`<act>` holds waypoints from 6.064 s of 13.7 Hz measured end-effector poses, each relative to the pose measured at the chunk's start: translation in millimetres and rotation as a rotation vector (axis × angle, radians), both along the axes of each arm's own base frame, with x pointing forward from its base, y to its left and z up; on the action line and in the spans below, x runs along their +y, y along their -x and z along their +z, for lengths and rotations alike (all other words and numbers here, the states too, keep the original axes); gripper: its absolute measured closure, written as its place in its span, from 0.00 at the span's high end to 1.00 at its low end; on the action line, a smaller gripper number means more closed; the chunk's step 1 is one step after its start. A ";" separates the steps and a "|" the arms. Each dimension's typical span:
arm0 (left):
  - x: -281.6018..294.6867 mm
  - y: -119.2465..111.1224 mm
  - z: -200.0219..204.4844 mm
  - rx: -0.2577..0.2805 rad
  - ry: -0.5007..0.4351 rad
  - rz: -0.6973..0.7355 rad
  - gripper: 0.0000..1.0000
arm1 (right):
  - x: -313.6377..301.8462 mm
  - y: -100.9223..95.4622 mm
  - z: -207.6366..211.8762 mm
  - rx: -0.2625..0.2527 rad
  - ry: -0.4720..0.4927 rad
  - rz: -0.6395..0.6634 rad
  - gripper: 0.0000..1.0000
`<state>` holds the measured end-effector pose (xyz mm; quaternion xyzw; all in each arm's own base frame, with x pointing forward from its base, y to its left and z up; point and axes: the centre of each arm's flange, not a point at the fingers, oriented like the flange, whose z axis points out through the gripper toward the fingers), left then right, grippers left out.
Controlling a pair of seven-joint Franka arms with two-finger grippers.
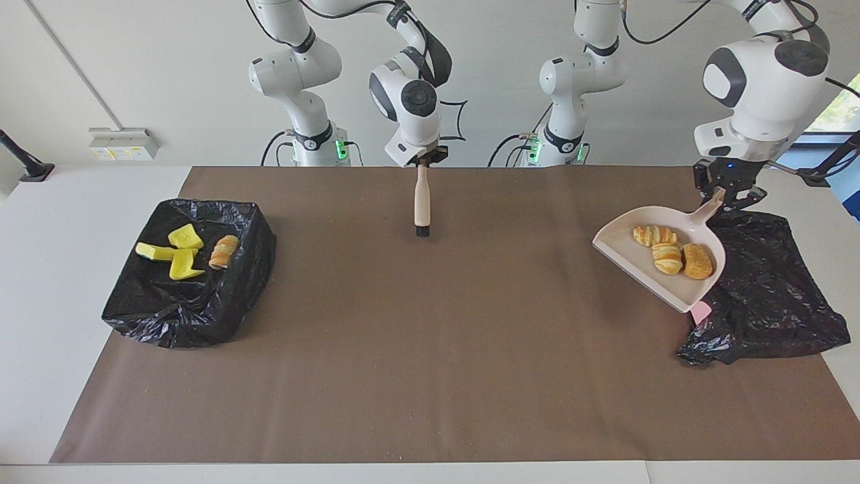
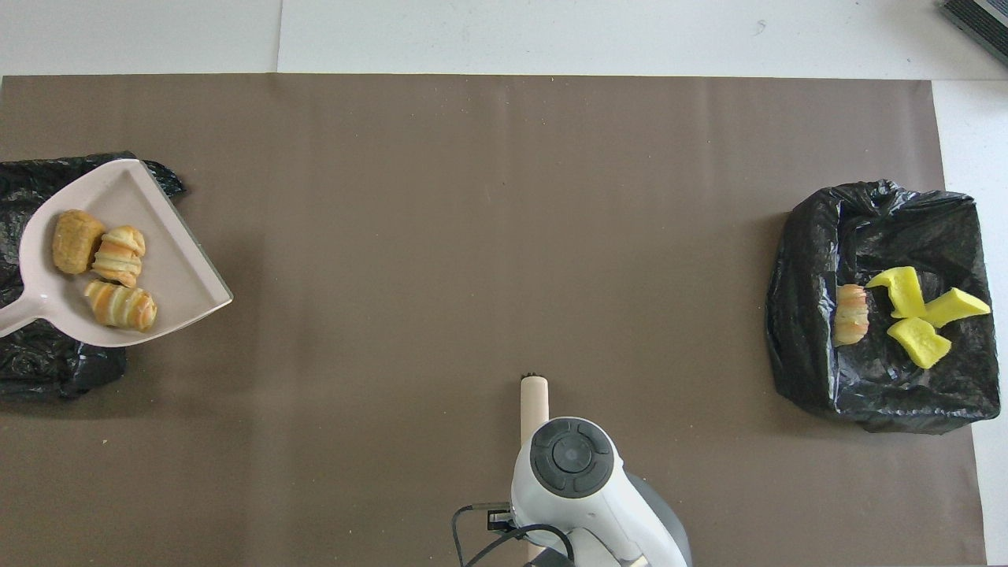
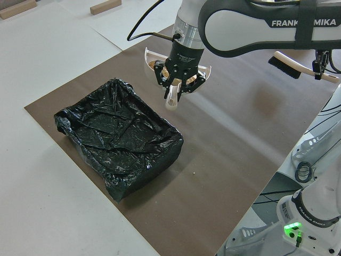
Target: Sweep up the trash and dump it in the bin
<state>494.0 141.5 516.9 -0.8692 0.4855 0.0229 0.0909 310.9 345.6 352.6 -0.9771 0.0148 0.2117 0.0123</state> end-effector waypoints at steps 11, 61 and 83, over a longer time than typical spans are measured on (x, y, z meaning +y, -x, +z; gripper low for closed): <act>182.8 -37.0 29.4 0.129 -0.468 -0.267 0.31 | 5.0 18.7 -32.0 -0.021 0.002 0.017 0.27; -614.8 -41.2 -124.1 0.043 0.179 0.884 0.31 | -366.4 -180.2 369.0 -0.492 0.059 -0.106 1.00; -551.0 -56.0 -52.9 0.001 0.218 0.972 1.00 | -355.7 -202.2 325.9 -0.411 0.038 -0.059 1.00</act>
